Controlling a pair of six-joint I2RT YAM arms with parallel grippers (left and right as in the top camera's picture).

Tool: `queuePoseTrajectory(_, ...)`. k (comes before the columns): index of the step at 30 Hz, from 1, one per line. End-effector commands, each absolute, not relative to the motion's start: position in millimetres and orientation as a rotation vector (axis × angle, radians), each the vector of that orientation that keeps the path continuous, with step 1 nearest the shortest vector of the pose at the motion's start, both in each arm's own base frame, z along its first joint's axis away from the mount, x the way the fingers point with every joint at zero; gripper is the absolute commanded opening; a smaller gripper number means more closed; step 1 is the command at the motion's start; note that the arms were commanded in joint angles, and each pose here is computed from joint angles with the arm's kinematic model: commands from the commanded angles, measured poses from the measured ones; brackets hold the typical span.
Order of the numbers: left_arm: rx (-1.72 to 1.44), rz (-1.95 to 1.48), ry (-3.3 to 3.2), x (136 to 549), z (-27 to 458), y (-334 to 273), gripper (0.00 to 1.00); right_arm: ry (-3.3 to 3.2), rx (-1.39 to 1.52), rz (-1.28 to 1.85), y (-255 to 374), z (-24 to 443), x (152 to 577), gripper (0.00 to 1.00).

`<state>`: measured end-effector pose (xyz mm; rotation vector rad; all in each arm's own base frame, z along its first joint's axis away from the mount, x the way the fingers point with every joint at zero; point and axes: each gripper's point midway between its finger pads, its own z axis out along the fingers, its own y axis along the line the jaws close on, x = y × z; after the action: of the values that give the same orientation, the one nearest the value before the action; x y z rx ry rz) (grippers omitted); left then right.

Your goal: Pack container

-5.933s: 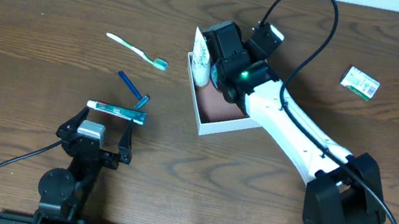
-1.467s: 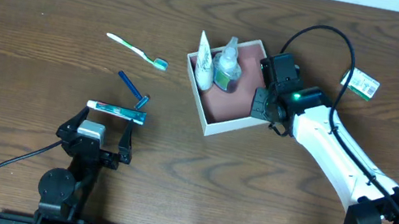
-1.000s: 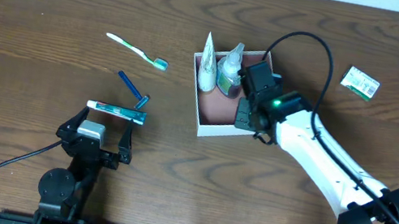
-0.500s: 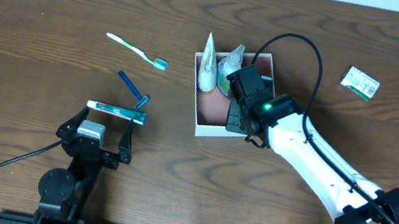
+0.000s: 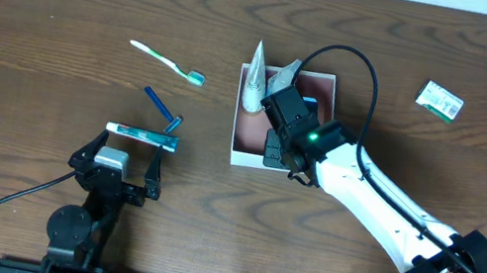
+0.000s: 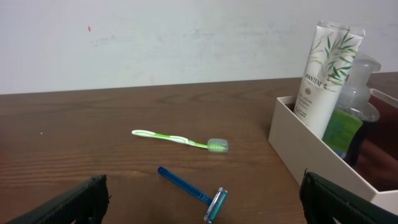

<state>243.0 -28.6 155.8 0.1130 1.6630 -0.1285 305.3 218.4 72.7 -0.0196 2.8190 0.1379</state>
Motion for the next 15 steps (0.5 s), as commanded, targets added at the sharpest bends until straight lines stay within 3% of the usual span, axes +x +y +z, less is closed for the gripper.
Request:
queuePoseTrajectory(1,0.130,-0.127,1.708,242,140,-30,0.98,2.846,-0.018,0.137,220,64,299,0.01)
queuePoseTrajectory(9,0.129,-0.127,1.708,242,140,-30,0.98,2.745,-0.013,0.183,227,80,326,0.01)
queuePoseTrajectory(15,0.129,-0.127,1.708,242,140,-30,0.98,2.661,-0.022,0.210,220,113,356,0.07)
